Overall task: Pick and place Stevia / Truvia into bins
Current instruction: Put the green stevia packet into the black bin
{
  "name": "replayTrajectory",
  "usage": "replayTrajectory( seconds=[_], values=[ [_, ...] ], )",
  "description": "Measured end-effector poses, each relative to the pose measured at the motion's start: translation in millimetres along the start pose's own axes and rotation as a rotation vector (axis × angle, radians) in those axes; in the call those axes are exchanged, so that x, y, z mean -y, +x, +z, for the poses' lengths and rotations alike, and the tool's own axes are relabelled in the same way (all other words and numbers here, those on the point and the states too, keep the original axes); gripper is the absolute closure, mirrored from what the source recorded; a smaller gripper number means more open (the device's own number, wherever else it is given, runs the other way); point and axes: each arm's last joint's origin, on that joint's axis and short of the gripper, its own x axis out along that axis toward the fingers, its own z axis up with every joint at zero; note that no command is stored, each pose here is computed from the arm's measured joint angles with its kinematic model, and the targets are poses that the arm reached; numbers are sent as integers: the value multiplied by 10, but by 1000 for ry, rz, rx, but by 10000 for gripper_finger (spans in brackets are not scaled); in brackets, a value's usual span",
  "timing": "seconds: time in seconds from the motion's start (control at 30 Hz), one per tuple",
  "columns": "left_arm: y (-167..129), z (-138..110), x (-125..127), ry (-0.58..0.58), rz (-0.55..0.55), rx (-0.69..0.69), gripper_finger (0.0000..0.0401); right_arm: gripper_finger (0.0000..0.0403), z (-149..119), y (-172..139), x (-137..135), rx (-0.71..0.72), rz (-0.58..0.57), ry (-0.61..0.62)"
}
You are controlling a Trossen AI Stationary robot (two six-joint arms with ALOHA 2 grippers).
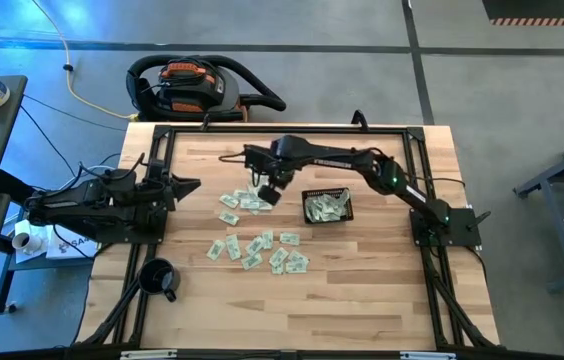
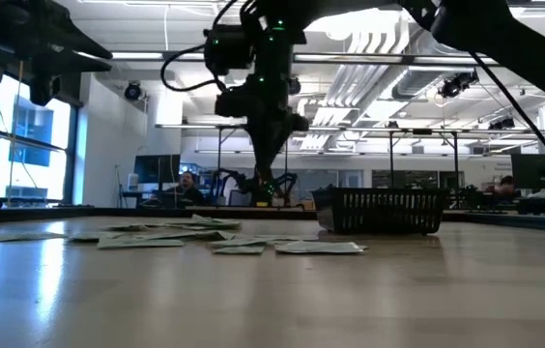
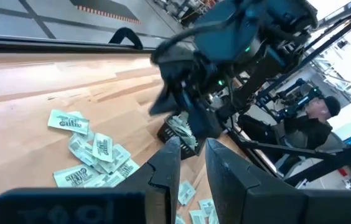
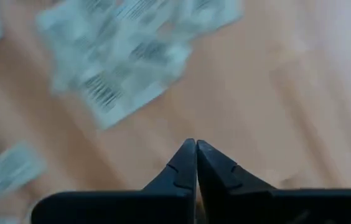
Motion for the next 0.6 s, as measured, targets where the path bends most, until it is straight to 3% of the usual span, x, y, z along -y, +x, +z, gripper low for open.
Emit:
replayTrajectory(
  seconds=[0.27,0.47,0.6],
  values=[
    [0,-9,2,15,-16,-22,290,331,-490,142,-620,-276,199,-250],
    [0,-10,1,19,-15,-23,290,235,-846,208,-1212,-213,157,-511],
    [1,-11,1,19,-15,-23,290,180,-888,436,-1249,-180,140,-475]
  ],
)
